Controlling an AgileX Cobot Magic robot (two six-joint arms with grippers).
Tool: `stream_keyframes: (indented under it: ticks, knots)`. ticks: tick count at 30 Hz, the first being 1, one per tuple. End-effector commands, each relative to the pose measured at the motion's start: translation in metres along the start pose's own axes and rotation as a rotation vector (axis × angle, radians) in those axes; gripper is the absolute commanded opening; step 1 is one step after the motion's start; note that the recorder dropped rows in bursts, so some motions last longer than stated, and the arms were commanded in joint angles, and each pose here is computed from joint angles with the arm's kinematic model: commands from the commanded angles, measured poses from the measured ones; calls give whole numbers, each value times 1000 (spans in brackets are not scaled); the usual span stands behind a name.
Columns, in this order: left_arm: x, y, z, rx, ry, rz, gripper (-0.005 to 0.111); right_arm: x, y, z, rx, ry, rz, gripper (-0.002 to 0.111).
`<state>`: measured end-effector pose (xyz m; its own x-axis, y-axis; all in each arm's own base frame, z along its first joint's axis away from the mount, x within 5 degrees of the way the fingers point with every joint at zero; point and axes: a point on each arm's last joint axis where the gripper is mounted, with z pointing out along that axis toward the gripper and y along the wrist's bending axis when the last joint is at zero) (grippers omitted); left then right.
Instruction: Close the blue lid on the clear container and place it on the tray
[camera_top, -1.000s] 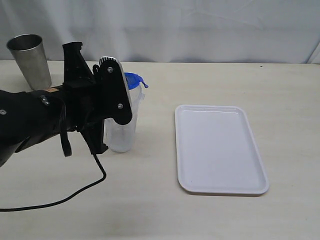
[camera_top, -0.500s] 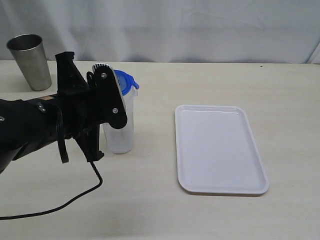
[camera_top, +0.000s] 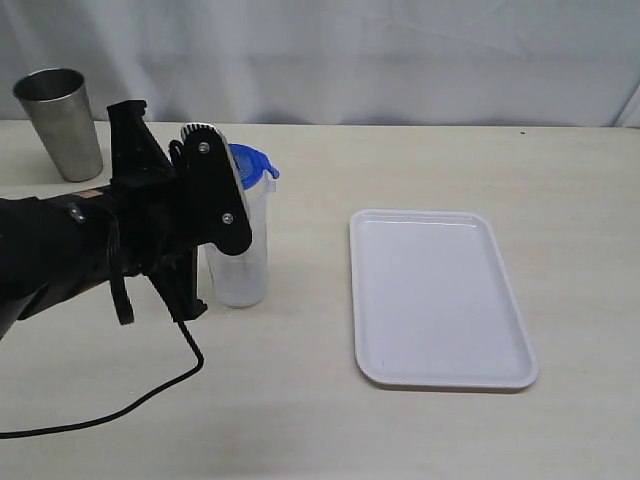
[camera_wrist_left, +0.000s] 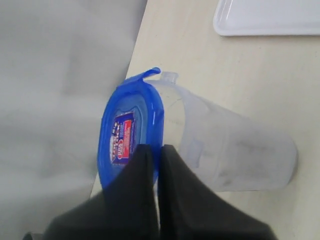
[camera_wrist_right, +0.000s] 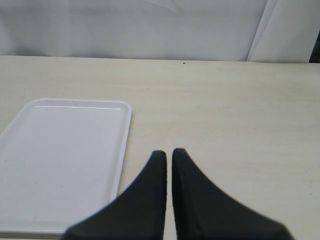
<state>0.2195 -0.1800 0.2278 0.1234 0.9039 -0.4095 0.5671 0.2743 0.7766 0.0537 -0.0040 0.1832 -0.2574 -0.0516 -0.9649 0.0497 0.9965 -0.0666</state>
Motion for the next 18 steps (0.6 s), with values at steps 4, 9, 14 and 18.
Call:
stream_keyframes:
  ticks: [4,9,14,18]
  knots:
    - [-1,9,-11,-41,-19,11,0,1,0,0,-1,-3,0,4]
    - [-2,7,-11,-22,-31,17,0,1,0,0,-1,-3,0,4]
    - [-2,7,-11,-18,-30,11,0,1,0,0,-1,-3,0,4]
    - [-2,6,-11,-15,-32,11,0,1,0,0,-1,-3,0,4]
